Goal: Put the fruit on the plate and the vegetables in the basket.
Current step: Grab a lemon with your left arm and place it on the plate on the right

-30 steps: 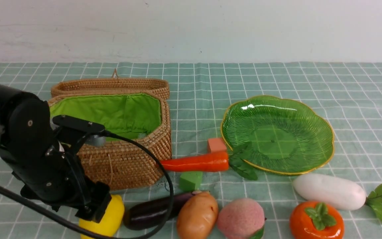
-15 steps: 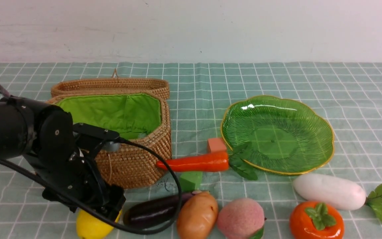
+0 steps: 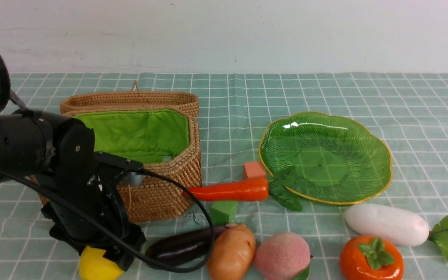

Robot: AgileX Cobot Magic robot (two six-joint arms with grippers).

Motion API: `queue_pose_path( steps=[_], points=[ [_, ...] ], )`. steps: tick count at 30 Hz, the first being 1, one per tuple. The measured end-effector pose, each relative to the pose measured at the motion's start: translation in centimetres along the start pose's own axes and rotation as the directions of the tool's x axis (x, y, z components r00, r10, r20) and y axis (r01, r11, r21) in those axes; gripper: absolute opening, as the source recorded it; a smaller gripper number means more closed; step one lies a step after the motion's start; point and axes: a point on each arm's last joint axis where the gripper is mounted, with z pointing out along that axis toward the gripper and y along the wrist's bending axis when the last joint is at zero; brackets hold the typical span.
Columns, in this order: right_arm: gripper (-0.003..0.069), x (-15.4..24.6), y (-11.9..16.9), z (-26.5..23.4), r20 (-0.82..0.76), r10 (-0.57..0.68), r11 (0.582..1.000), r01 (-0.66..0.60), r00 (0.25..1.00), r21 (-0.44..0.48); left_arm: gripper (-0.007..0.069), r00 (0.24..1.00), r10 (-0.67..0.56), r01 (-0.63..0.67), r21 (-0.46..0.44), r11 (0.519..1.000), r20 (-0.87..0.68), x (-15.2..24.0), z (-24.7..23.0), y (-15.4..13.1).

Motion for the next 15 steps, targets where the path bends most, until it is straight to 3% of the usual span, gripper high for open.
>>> queue_pose_path(
  steps=[6,15],
  points=[
    [0.0242,0.0,0.0,0.0,0.000,0.000,1.000,0.000,1.000,0.000,0.0578,1.000,0.011,-0.012,0.019,1.000,0.005,0.1,-3.2,-0.2],
    [0.0242,0.0,0.0,0.0,0.000,-0.001,1.000,0.001,1.000,0.000,0.0578,0.989,0.070,-0.096,0.203,0.974,0.134,1.7,-8.8,-2.1]
  ],
)
